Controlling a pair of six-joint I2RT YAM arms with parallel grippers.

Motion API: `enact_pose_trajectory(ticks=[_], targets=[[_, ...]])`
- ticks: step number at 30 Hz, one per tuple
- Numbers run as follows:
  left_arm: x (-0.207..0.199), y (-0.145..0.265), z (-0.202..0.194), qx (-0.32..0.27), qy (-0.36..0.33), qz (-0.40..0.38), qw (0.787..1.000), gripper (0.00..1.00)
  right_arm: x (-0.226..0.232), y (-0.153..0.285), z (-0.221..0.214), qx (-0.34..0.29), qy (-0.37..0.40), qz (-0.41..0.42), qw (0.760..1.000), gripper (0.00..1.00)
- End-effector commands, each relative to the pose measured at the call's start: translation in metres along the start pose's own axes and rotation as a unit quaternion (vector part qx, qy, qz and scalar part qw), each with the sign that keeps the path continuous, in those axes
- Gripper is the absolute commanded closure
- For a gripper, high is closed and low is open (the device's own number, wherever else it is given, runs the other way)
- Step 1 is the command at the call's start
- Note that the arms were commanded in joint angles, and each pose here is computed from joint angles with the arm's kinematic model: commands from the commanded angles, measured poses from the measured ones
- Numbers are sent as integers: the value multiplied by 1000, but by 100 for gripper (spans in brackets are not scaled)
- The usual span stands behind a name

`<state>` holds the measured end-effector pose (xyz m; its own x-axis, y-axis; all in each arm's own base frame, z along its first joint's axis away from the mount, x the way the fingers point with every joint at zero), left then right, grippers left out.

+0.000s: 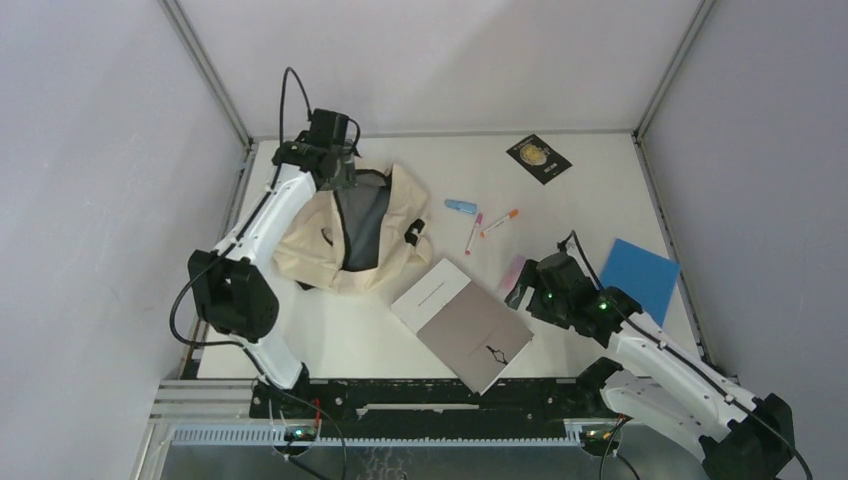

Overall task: Pack the student bag
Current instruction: Pick up the book from the center of the board.

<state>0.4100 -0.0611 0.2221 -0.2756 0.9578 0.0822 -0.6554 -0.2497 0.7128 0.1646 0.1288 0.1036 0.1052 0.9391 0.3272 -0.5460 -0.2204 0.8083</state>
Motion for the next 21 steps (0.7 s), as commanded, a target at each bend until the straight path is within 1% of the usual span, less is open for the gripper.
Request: enact_pose_trajectory(ticks=[1,3,4,5,7,9,12,14,18,21], targets=[[-35,57,6,-40,-29,-76,996,23,-23,12,-6,-25,-64,-61,996,7],[-53,83,-9,-56,-64,-107,991,19,-28,15,-12,-24,-76,-70,994,7],[-66,94,-21,-51,-80,-137,986,19,-30,15,-17,-20,-79,-74,994,7],[-77,99,-38,-36,-93,-167,981,19,-32,16,-21,-16,-85,-75,993,7],[-95,103,-73,8,-98,-219,971,19,-34,15,-32,-1,-91,-78,993,7],[-106,98,-107,55,-95,-252,961,15,-36,13,-40,6,-98,-83,992,8],[-103,87,-154,108,-90,-252,958,13,-32,8,-47,7,-97,-77,992,8],[-102,89,-175,127,-89,-258,954,14,-25,2,-49,12,-94,-59,994,8],[-100,96,-203,153,-77,-271,947,15,-1,-9,-52,21,-88,13,996,7],[-94,90,-219,168,-67,-262,948,15,5,-12,-52,19,-83,38,996,7]])
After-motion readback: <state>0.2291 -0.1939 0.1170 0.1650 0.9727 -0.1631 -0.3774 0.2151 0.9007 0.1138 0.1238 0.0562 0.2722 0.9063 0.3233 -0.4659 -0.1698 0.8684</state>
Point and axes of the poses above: each gripper's point midway between its finger pads, its own y axis back along the fingers, its own x axis along the line the jaws close on, z = x × y, the point moved 2 cm from there along y, back along the fingers, and after that the axes turned 6 degrees about y, right-handed, at the moved point
